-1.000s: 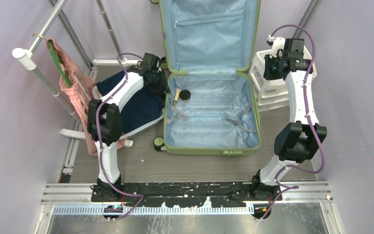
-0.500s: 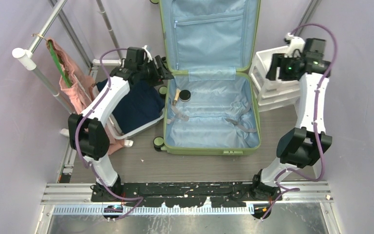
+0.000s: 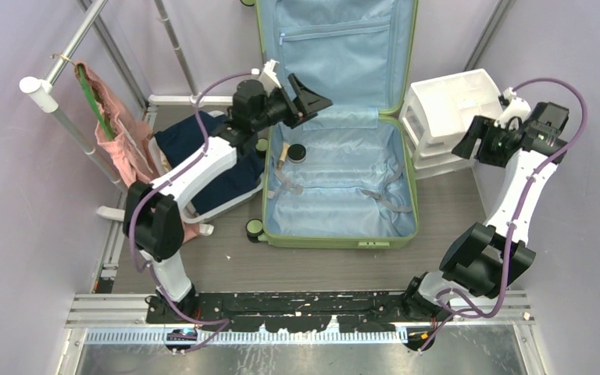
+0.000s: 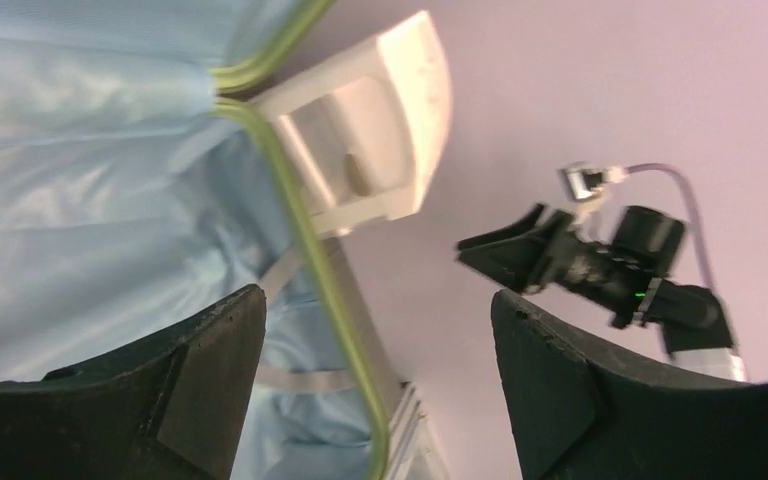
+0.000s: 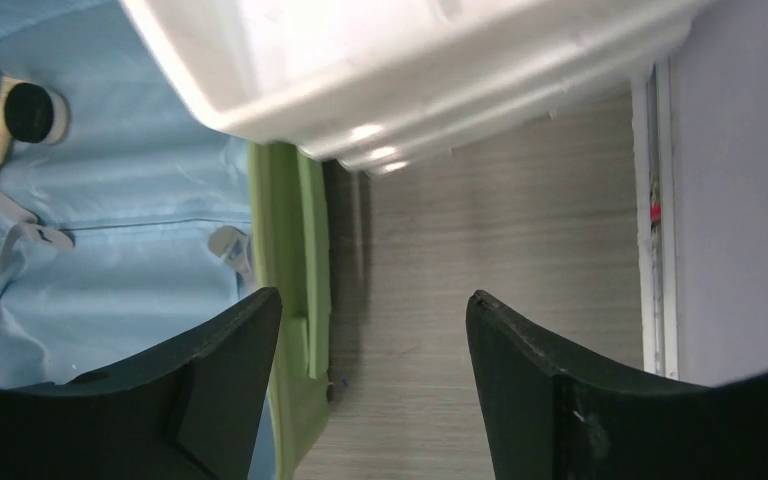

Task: Open, take out, and arrange the luggage
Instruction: Adjust the luggage at the center of the board.

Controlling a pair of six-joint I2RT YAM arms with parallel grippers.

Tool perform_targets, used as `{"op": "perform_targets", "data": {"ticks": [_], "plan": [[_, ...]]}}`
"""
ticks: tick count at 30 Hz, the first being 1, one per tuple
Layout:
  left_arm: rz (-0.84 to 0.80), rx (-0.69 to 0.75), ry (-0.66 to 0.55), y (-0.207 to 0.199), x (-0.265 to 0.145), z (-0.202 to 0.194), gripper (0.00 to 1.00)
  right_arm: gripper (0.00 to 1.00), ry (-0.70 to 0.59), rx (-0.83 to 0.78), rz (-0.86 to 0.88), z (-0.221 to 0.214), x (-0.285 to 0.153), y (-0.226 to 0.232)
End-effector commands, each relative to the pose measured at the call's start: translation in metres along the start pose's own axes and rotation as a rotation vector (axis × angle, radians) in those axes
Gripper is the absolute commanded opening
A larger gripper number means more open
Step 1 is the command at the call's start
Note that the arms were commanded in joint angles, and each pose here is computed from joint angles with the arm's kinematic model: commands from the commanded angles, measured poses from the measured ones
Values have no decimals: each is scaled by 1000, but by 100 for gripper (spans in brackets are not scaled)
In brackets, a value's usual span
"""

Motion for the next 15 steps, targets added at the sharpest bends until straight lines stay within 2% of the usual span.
{"op": "perform_targets", "data": {"ticks": [1, 4, 10, 15], "plan": [[-219, -1, -98, -40, 27, 0, 83, 74, -45, 5, -34, -11, -4, -12], [-216, -2, -88, -45, 41, -13, 83, 74, -45, -9, -20, -21, -4, -10], [-37, -26, -17, -52, 81, -45, 83, 74, 20, 7, -20, -37, -1, -11], [27, -31, 12, -61, 106, -74, 80, 74, -5, 24, -9, -32, -6, -6]]}}
Point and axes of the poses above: each gripper's point midway between its finger pads, its own x axis out along the fingers, its own y axis along the line the jaws close on, z = x × y, the point moved 9 cm from there along -x, back along the fingers, and after that the axes turned 5 degrees about x, right-handed, at the moved point
